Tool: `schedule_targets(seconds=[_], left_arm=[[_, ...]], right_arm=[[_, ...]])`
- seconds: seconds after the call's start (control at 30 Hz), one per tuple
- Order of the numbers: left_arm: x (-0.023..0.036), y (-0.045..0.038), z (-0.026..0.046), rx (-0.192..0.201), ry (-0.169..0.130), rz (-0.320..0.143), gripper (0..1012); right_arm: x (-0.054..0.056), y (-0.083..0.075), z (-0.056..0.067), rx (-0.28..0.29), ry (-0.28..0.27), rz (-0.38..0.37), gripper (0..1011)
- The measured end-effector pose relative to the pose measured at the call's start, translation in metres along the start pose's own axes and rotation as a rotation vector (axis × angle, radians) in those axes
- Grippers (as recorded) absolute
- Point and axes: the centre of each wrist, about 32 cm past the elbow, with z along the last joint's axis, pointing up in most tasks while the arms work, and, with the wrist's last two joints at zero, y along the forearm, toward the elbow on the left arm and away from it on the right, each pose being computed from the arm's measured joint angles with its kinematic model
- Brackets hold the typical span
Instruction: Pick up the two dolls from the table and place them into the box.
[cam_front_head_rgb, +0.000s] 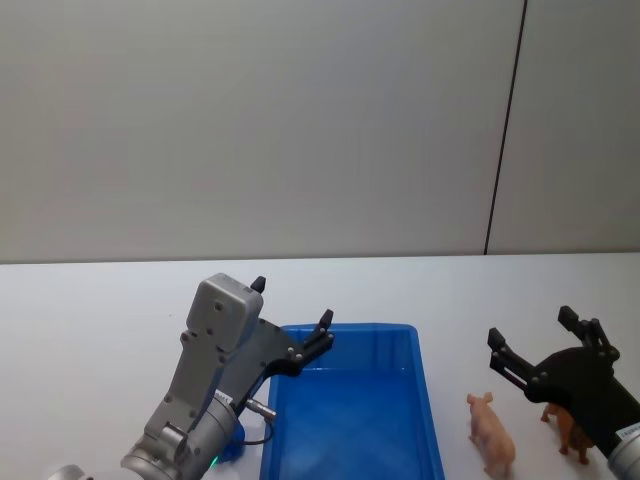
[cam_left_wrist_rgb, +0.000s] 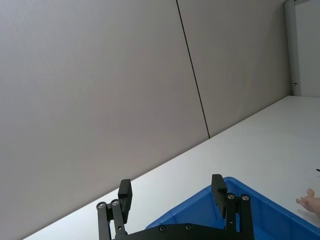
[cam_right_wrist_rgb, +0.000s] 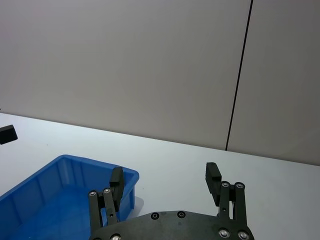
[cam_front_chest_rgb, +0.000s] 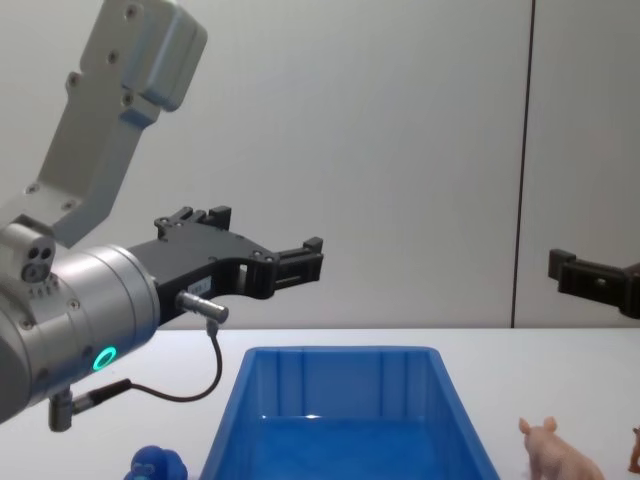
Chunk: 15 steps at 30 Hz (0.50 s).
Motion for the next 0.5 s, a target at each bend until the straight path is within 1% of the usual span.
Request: schedule_targets(seconds=[0.5], left_arm=[[0.0,0.0,0.0,0.0,0.0,0.0,1003]], right_arm=[[0.0,0.0,0.0,0.0,0.0,0.0,1001]])
